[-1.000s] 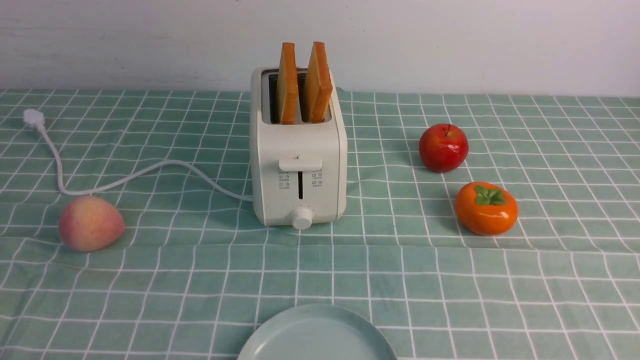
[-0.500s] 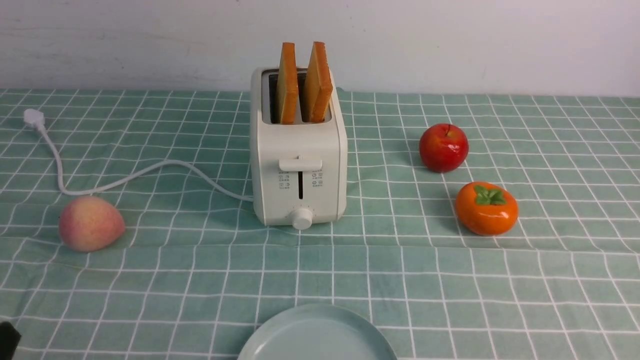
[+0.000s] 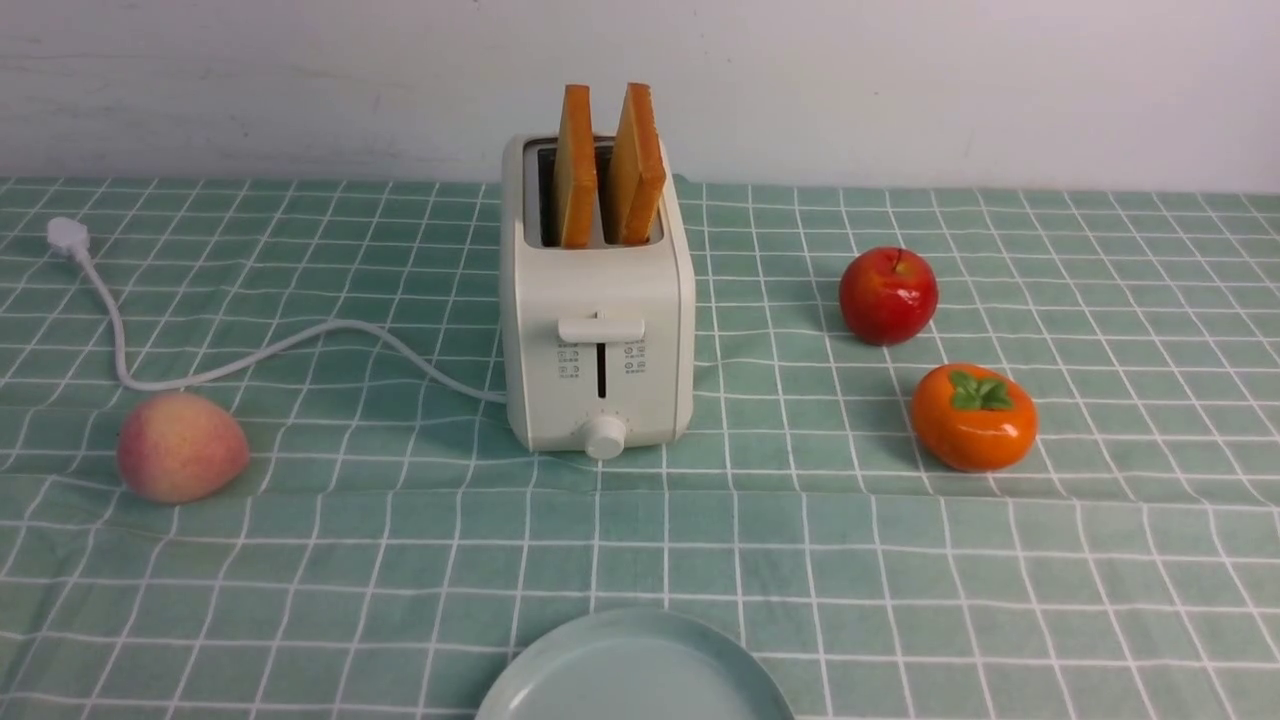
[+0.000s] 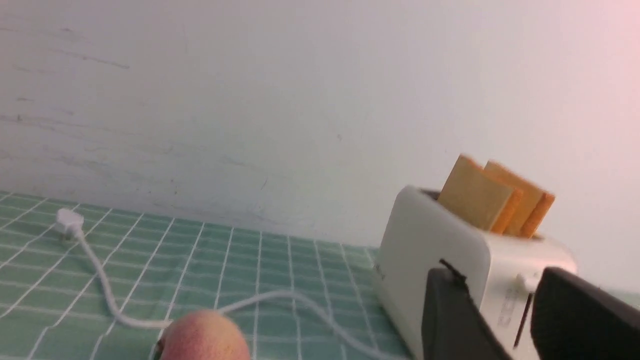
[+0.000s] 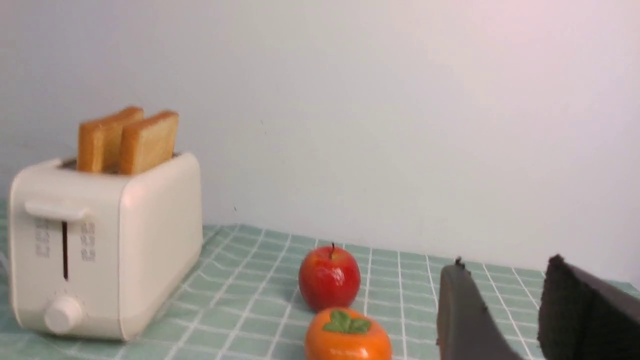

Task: Take toasted bread from bread machine on blue coffee table place on plate.
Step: 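Grasp the toast slice in the toaster and pull it up out of the slot with the right gripper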

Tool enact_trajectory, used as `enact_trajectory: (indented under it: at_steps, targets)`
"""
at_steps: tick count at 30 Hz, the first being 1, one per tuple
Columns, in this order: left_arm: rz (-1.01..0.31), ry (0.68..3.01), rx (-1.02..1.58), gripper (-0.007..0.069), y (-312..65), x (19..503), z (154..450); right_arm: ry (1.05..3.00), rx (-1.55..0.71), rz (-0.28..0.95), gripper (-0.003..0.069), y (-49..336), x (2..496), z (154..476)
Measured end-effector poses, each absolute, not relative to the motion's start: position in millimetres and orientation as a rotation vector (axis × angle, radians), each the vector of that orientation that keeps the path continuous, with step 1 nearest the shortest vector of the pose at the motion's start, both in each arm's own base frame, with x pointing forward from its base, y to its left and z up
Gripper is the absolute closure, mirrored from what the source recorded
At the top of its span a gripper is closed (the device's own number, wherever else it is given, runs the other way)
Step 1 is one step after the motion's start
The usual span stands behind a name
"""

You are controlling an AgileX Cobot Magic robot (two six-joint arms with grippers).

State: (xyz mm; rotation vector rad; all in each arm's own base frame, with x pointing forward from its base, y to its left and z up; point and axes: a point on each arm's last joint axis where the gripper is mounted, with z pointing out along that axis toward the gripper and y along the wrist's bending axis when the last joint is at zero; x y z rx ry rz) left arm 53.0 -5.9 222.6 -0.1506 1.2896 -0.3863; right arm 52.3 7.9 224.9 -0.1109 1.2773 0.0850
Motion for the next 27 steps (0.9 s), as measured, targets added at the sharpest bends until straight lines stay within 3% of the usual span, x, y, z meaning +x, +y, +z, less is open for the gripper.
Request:
enact_trajectory:
  at_steps: [8, 11, 12, 13, 16, 19, 22, 24, 27]
  targets:
    - [-0.560, 0.892, -0.248, 0.0386, 1.7, 36.3, 263.5, 1.102, 0.099, 0.319, 0.0419, 3.1, 45.1, 261.6]
    - [-0.575, 0.784, -0.267, 0.0386, 5.7, 28.3, 315.7, 1.111, 0.201, 0.425, 0.0419, 1.1, 49.5, 315.9]
    - [-0.575, 0.767, -0.264, 0.0386, 5.9, 26.4, 323.2, 1.113, 0.211, 0.436, 0.0419, 1.0, 50.2, 319.4]
    - [-0.570, 0.760, -0.259, 0.0386, 5.6, 28.6, 355.3, 1.136, 0.237, 0.472, 0.0419, 2.3, 58.6, 351.0]
    - [-0.569, 0.777, -0.246, 0.0386, 4.0, 32.4, 399.6, 1.190, 0.215, 0.464, 0.0419, 6.4, 76.6, 396.8]
    - [-0.565, 0.960, -0.248, 0.0386, -1.5, 50.8, 420.2, 1.359, 0.143, 0.391, 0.0419, 14.0, 111.7, 421.2]
    - [-0.558, 1.147, -0.255, 0.0386, -6.4, 68.1, 419.8, 1.526, 0.076, 0.314, 0.0419, 19.4, 143.2, 418.2]
    - [-0.533, 1.452, -0.277, 0.0386, -13.3, 97.7, 397.0, 1.704, -0.009, 0.216, 0.0419, 23.7, 178.3, 401.0]
    - [-0.468, 1.697, -0.268, 0.0386, -17.2, 117.7, 373.7, 1.838, -0.022, 0.199, 0.0419, 26.7, 203.0, 379.2]
